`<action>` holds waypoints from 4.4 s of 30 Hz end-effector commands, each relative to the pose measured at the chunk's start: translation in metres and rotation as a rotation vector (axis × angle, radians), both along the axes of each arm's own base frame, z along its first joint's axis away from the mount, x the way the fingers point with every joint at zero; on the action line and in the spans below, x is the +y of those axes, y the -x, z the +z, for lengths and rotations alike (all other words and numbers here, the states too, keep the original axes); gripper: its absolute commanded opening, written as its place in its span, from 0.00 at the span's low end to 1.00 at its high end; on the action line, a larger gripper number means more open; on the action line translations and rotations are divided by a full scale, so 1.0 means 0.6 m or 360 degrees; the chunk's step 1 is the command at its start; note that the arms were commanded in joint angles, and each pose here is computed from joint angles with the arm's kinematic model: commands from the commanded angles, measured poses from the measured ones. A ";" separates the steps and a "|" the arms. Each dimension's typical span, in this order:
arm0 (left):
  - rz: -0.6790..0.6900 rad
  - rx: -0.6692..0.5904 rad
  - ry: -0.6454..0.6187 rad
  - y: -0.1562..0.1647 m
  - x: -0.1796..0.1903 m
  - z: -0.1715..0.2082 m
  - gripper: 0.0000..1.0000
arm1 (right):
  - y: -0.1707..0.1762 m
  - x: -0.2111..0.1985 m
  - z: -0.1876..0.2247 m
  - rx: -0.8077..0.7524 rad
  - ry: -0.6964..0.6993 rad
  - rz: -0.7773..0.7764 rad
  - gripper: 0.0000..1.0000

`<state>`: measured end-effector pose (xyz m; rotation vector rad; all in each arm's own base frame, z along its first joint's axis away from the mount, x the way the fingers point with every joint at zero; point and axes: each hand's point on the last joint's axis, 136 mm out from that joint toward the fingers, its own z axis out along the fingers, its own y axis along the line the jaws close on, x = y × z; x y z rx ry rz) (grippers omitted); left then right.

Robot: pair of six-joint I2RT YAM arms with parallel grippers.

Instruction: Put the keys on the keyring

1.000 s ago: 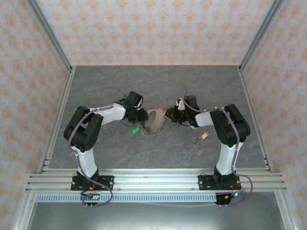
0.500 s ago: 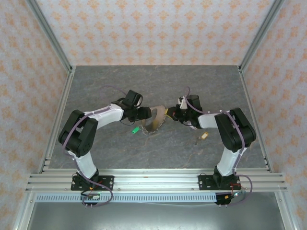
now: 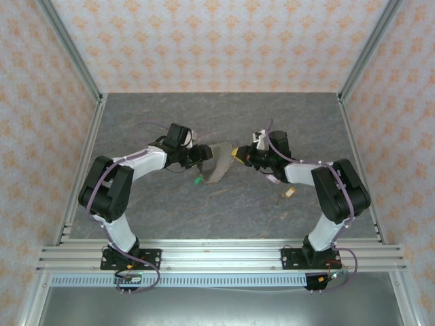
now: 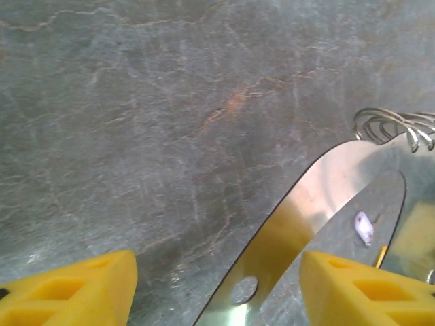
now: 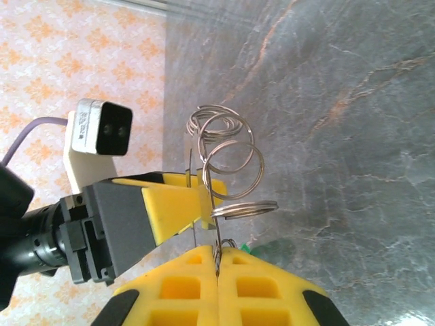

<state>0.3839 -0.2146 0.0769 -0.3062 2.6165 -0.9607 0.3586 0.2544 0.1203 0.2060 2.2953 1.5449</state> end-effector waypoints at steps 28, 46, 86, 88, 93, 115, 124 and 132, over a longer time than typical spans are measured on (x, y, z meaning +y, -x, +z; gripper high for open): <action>-0.0157 -0.0518 0.0336 0.041 -0.015 0.271 0.00 | 0.011 -0.018 0.120 -0.0325 -0.0013 -0.0048 0.09; -0.0870 -0.1165 -0.0050 0.185 -0.007 0.434 0.00 | 0.110 -0.134 0.263 -0.1291 0.0527 -0.0308 0.32; -0.1091 -0.1510 -0.0095 0.243 -0.001 0.524 0.00 | 0.254 0.075 0.318 -0.2820 0.0867 0.0050 0.19; -0.1092 -0.1504 -0.0094 0.243 -0.001 0.523 0.00 | 0.255 0.079 0.322 -0.2823 0.0849 0.0057 0.19; -0.1082 -0.1503 -0.0090 0.240 -0.001 0.524 0.00 | 0.254 0.087 0.331 -0.2839 0.0807 0.0037 0.18; -0.1072 -0.1495 -0.0072 0.241 -0.002 0.526 0.00 | 0.230 0.086 0.329 -0.2809 0.0900 -0.0044 0.22; -0.1077 -0.1489 -0.0060 0.244 -0.003 0.527 0.00 | 0.220 0.085 0.333 -0.2801 0.0933 -0.0102 0.22; -0.1076 -0.1489 -0.0053 0.245 -0.004 0.527 0.00 | 0.214 0.084 0.333 -0.2791 0.0957 -0.0120 0.20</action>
